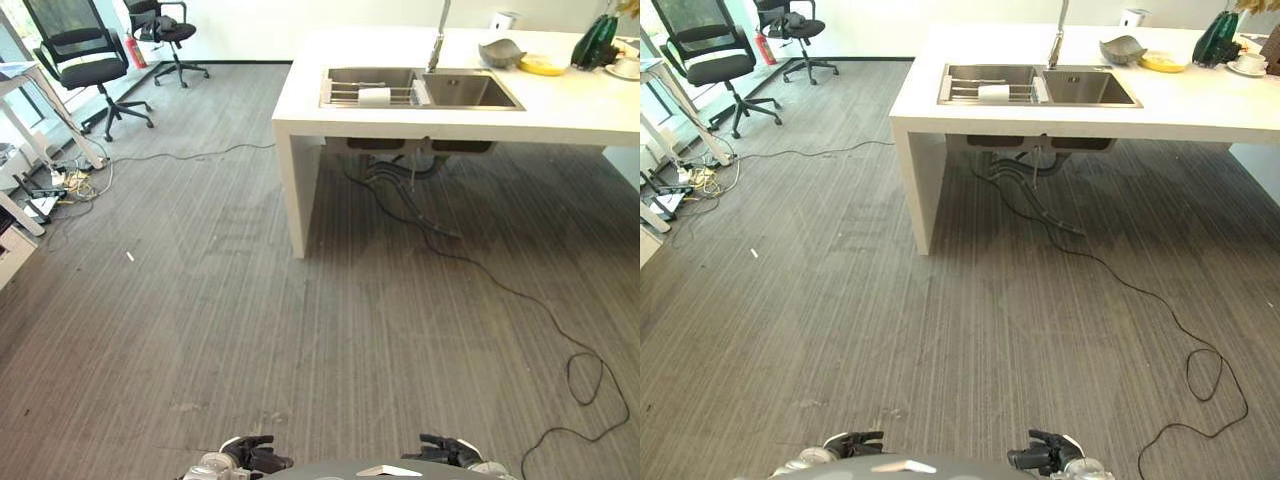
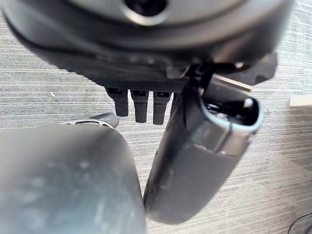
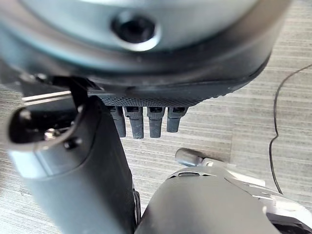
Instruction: Place the dishes in the dishwasher.
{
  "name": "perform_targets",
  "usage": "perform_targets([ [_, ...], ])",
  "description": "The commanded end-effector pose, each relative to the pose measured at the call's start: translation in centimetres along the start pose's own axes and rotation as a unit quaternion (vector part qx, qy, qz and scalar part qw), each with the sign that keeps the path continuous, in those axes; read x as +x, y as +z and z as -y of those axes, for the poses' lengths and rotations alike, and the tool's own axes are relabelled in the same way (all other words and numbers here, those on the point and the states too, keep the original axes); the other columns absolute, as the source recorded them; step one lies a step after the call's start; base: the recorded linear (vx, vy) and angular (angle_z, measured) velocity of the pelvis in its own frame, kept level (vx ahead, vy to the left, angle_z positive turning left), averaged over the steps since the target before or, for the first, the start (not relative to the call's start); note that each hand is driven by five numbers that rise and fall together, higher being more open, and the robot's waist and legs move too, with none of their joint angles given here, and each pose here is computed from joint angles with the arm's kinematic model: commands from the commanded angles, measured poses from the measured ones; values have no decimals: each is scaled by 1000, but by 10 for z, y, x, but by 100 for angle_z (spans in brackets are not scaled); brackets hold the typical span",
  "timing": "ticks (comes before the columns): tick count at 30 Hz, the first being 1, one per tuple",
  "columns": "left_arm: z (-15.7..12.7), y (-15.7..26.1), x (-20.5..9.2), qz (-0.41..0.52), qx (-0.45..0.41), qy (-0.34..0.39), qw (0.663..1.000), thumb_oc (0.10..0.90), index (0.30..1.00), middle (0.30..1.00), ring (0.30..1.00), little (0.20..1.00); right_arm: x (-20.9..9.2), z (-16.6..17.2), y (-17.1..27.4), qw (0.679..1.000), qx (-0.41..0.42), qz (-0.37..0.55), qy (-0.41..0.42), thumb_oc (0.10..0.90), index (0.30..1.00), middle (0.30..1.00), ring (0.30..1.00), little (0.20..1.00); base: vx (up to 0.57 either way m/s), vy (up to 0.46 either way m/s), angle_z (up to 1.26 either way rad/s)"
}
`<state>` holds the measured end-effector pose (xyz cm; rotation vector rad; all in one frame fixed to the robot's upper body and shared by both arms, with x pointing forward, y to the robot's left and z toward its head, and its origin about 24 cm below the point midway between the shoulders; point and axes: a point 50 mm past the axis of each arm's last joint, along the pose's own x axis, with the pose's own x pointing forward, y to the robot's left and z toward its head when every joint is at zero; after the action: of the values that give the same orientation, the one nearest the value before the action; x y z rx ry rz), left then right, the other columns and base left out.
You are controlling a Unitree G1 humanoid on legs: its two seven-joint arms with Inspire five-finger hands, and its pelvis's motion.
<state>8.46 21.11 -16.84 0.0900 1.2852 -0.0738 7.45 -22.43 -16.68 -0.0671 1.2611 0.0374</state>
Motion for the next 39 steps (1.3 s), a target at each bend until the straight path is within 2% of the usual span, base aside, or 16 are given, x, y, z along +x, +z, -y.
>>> perform_targets([
  [1, 20, -2, 3, -9, -14, -27, 1000, 800, 900, 900, 900, 900, -3, -2, -22, 999, -4, -46, 9, 800, 900, 900, 900, 900, 0, 0, 0],
  [9, 13, -6, 2, -21, 1, -19, 1000, 800, 900, 900, 900, 900, -4, 2, -21, 999, -1, -48, 9, 800, 900, 900, 900, 900, 0, -44, 0],
  [22, 0, -2, 0, -13, -87, 14, 996, 800, 900, 900, 900, 900, -4, 17, -5, 999, -9, -34, -4, 800, 900, 900, 900, 900, 19, -104, 6],
  [24, -4, -5, -1, -15, -102, 27, 994, 800, 900, 900, 900, 900, -5, 25, -3, 999, -4, -35, -17, 800, 900, 900, 900, 900, 292, -50, 8],
  [34, -12, -34, -7, -42, -121, 57, 990, 800, 900, 900, 900, 900, -7, 22, -17, 998, -15, -59, -12, 800, 900, 900, 900, 900, 339, 54, -20],
  [39, -35, -5, -7, 5, -90, 89, 992, 800, 900, 900, 900, 900, -5, 17, -12, 998, -26, -50, -5, 800, 900, 900, 900, 900, 347, 71, -39],
])
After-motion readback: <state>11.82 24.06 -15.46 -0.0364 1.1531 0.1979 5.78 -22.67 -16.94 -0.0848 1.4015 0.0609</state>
